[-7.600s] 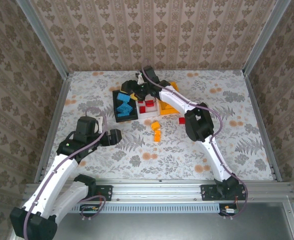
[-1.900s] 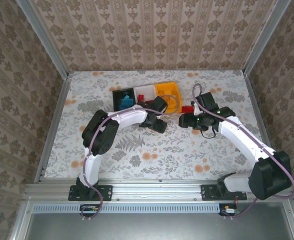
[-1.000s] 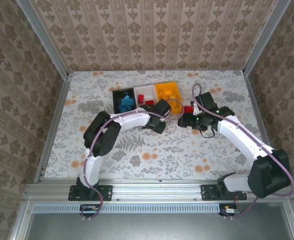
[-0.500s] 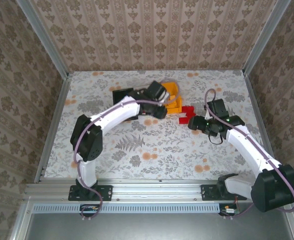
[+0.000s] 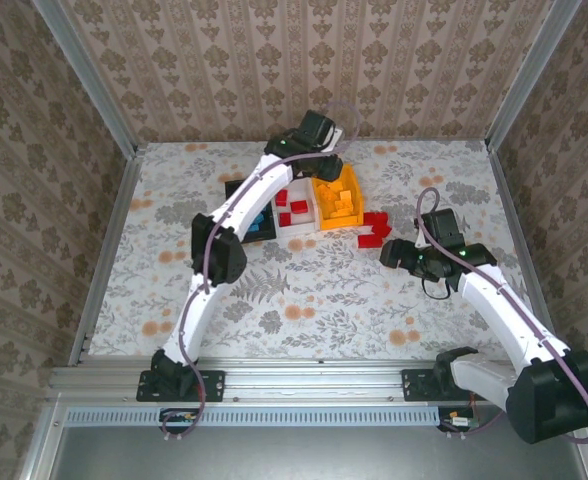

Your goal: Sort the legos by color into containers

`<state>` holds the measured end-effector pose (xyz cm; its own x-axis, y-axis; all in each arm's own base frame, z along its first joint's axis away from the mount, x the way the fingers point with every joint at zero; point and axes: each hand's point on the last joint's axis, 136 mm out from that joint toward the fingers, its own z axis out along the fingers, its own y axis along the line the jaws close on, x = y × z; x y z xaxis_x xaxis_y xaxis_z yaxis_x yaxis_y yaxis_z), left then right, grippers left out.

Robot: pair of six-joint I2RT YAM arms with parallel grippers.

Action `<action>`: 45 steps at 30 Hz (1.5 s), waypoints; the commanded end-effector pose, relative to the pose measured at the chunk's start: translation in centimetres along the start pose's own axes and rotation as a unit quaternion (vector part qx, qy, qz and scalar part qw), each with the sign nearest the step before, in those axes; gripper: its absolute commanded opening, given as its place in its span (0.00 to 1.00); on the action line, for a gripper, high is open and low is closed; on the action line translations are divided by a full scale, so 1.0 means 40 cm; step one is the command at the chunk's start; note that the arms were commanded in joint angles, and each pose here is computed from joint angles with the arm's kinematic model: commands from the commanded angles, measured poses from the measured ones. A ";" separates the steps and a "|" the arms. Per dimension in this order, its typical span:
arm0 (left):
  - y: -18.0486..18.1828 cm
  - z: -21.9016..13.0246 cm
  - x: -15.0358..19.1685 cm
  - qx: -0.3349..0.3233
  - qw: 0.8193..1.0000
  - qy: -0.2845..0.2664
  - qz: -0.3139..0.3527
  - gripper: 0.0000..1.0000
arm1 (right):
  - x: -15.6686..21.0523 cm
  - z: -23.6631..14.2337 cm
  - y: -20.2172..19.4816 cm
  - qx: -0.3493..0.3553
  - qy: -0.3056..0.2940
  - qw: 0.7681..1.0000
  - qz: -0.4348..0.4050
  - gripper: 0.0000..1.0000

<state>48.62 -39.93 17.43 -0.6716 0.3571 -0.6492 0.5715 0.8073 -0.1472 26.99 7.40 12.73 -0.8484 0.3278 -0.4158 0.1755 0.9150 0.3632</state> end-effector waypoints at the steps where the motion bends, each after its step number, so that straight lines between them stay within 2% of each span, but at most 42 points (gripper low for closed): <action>1: 0.013 -0.004 -0.001 0.012 1.000 0.009 -0.004 0.24 | 0.001 0.008 -0.004 -0.002 0.000 1.000 -0.002 0.83; 4: 0.023 0.023 0.005 0.021 1.000 0.011 -0.019 0.25 | 0.003 0.016 -0.003 -0.002 0.005 1.000 0.001 0.85; 6: 0.023 0.032 0.010 0.024 0.999 0.014 -0.022 0.41 | 0.003 0.019 -0.003 -0.002 0.007 1.000 0.001 0.88; 15: 0.019 0.021 0.002 0.023 0.999 0.008 -0.025 0.63 | -0.001 0.018 0.001 -0.004 0.008 1.000 0.006 0.91; 22: 0.006 -0.042 -0.010 0.024 1.000 0.004 -0.014 0.65 | -0.001 0.013 0.003 -0.001 0.015 1.000 0.004 0.91; 27: -0.035 -0.122 0.022 0.027 1.000 0.008 0.008 0.66 | 0.000 0.038 0.011 -0.003 0.038 0.999 0.006 0.90; 33: -0.075 -0.217 0.142 0.039 0.999 0.018 0.016 0.69 | -0.022 0.095 0.039 0.010 0.066 0.998 -0.021 0.85; 40: -0.051 -0.282 0.338 0.060 0.997 0.041 -0.037 0.70 | -0.070 0.205 0.037 0.117 0.096 0.983 -0.106 0.87; 45: -0.020 -0.328 0.442 0.047 0.996 0.050 -0.057 0.72 | -0.102 0.272 0.057 0.130 0.107 0.978 -0.125 0.87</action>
<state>30.62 -28.71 14.39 -0.7787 0.3745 -0.5034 0.5468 0.7985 -0.2517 35.50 11.49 6.47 -0.9561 0.0972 -0.2764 0.0662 0.9907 0.1192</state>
